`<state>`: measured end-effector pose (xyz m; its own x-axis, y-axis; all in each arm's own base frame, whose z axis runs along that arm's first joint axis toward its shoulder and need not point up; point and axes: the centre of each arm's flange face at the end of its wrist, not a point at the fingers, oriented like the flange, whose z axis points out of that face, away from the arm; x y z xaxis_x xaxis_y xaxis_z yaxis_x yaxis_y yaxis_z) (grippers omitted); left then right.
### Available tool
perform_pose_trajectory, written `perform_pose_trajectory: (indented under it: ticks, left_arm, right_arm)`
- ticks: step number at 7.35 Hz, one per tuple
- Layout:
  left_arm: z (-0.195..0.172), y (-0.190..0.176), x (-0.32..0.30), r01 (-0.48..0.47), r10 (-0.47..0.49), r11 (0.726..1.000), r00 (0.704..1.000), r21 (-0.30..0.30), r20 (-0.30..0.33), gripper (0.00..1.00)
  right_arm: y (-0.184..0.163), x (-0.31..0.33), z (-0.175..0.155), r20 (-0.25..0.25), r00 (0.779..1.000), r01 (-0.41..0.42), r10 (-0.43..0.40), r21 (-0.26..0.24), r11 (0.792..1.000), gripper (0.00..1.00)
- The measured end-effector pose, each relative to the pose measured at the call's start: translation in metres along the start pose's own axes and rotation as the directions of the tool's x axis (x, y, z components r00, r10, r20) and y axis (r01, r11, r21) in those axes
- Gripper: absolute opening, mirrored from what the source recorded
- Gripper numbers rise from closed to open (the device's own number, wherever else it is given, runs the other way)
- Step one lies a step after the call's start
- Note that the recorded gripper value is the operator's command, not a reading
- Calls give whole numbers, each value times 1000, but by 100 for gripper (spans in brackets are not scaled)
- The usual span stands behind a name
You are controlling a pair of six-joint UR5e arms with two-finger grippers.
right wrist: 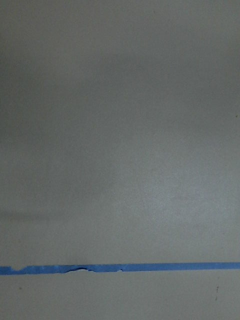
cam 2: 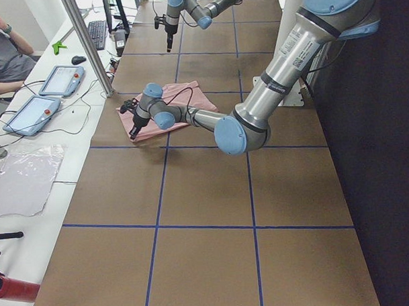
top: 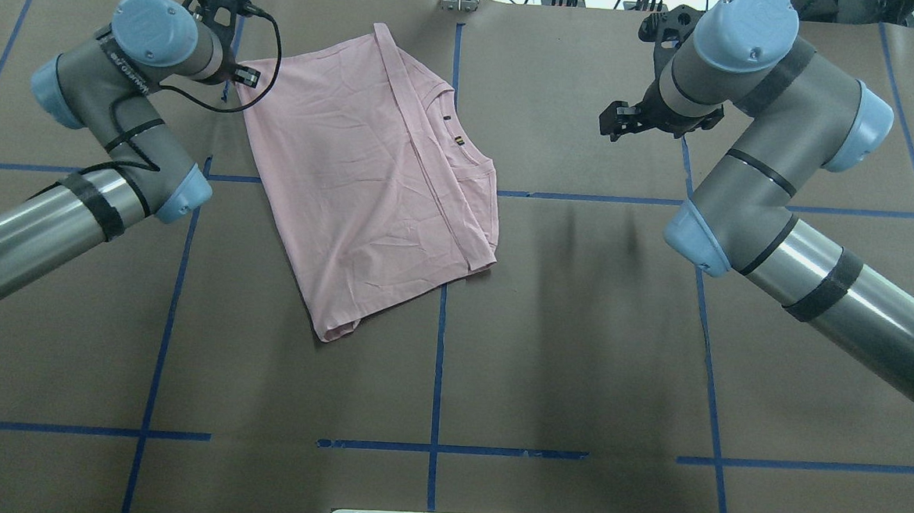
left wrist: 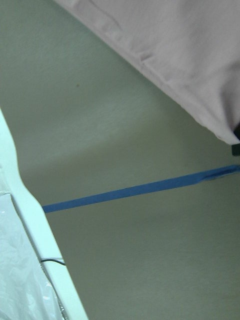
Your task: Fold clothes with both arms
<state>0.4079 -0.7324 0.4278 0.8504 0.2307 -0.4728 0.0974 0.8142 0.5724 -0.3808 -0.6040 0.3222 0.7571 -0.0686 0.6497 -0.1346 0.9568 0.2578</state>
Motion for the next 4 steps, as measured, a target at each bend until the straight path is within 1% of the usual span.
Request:
perform_pose_trajectory:
  ticks: [1, 2, 3, 4]
  left_arm:
    - [3, -4, -5, -8, 8, 1000, 1000, 15, -6, 100]
    - [0, -1, -8, -15, 16, 999, 999, 28, -34, 100]
    - [-8, 4, -10, -21, 23, 999, 997, 31, -80, 100]
    - [-16, 8, -10, -24, 28, 999, 993, 36, -116, 100]
  right_arm:
    - [0, -4, -1, 5, 1000, -10, 10, 1, 1000, 100]
    - [4, -16, -1, 15, 999, -38, 38, -2, 999, 96]
    - [12, -41, 0, 29, 996, -84, 84, -5, 996, 90]
    - [23, -76, 3, 37, 990, -136, 136, 6, 991, 87]
